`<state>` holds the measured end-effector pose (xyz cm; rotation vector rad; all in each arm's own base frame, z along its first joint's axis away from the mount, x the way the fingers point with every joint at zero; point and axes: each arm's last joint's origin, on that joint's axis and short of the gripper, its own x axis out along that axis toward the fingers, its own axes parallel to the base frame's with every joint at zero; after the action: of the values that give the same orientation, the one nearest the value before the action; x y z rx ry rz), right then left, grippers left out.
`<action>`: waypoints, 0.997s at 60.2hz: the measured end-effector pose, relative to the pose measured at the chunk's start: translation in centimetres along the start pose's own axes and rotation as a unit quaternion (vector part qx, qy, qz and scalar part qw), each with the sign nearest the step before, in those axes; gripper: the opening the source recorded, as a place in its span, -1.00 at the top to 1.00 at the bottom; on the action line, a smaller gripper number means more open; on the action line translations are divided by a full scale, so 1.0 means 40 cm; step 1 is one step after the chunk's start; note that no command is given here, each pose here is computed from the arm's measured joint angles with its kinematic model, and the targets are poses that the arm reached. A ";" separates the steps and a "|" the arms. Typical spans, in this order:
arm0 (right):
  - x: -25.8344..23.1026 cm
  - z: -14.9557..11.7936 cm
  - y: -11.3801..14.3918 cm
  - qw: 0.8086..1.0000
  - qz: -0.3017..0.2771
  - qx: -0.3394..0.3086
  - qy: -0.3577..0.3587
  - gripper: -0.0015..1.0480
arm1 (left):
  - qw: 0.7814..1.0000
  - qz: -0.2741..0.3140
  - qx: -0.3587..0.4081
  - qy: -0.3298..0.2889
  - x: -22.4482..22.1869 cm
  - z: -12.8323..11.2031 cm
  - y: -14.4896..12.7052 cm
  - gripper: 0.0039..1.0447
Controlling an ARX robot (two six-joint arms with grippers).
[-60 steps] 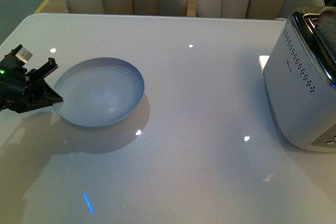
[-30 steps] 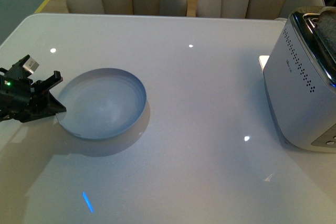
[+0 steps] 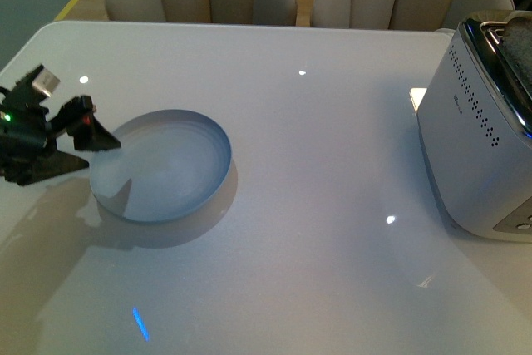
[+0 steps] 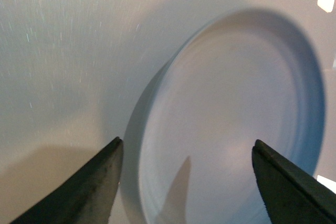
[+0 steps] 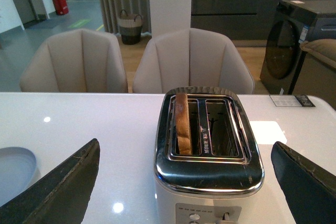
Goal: Left arm holds plate, right arm toasts bread
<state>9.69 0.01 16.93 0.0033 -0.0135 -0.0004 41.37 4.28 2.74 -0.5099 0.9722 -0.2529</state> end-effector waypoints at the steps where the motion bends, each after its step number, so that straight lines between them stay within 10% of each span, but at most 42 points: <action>1: 0.000 0.000 0.000 1.000 0.000 0.000 0.000 -0.83 | 1.000 -0.003 0.006 -0.016 -0.015 0.014 -0.012 -0.67; 28: 0.000 0.000 0.000 1.000 0.000 0.000 0.000 -0.83 | 0.981 -0.030 0.032 -0.187 -0.272 0.168 -0.198 -0.85; 32: 0.000 0.000 0.000 1.000 0.000 0.000 0.000 -0.83 | 0.932 0.058 0.119 -0.339 -0.295 0.142 -0.220 -0.58; 41: 0.000 0.000 0.000 1.000 0.000 0.000 0.000 -0.83 | 0.853 0.104 0.213 -0.464 -0.372 0.031 -0.256 -0.07; 54: 0.000 0.000 0.000 1.000 0.000 0.000 0.000 -0.83 | 0.851 0.123 0.230 -0.456 -0.431 -0.154 -0.256 0.92; 60: 0.000 0.000 0.000 1.000 0.000 0.000 0.000 -0.83 | 0.850 0.119 0.233 -0.457 -0.448 -0.205 -0.272 0.95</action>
<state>9.69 0.01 16.93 0.0033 -0.0135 0.0000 24.93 0.15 17.54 -0.0170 0.0112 0.0031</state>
